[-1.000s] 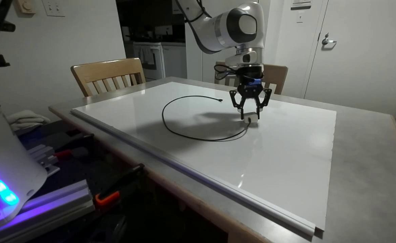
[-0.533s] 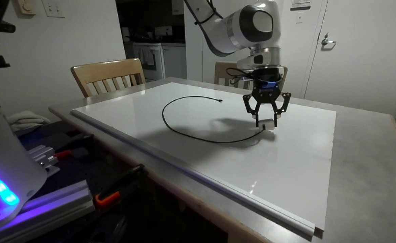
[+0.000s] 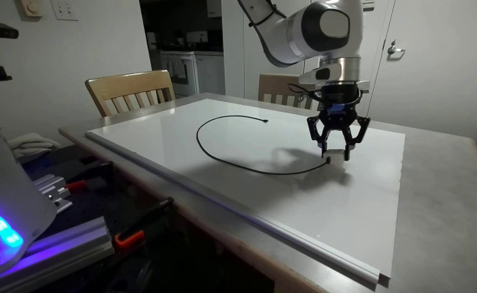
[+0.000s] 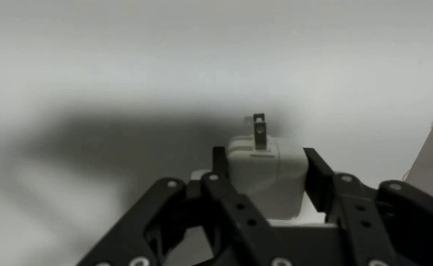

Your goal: Straighten the charger on the table

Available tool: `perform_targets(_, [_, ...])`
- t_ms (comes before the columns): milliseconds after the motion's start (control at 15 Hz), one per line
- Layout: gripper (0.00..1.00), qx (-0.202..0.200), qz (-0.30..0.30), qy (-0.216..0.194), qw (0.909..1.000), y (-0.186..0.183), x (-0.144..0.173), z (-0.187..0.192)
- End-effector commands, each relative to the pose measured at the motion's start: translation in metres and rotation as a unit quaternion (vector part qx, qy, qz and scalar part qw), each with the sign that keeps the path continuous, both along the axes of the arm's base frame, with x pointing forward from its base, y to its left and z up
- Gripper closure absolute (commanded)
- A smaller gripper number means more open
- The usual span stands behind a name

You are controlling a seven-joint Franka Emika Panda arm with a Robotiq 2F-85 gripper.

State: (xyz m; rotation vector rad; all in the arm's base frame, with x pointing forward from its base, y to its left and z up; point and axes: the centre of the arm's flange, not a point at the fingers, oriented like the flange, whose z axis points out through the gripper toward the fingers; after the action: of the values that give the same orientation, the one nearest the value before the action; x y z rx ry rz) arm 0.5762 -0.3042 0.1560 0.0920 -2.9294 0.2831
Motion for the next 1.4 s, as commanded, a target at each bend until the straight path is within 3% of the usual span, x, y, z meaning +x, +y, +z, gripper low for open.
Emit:
perform_targets(0, [0.73, -0.01, -0.041, -0.037, 0.9984, -0.004, -0.001, -0.003])
perform_targets(600, [0.73, -0.019, -0.129, -0.08, 0.9882, -0.014, -0.015, -0.01])
perform_targets(800, [0.73, -0.012, -0.127, -0.078, 0.9887, -0.02, -0.013, -0.003])
perform_targets(867, [0.48, -0.013, -0.127, -0.077, 0.9888, -0.019, -0.013, -0.003])
perform_targets(933, [0.48, -0.013, -0.127, -0.077, 0.9888, -0.019, -0.013, -0.003])
perform_targets(1000, [0.23, -0.016, -0.127, -0.073, 0.9891, -0.018, -0.013, -0.002])
perform_targets(1067, [0.23, -0.019, -0.128, -0.072, 0.989, -0.018, -0.013, -0.002])
perform_targets(1333, [0.0, -0.031, -0.133, -0.068, 0.9883, -0.023, -0.017, 0.003])
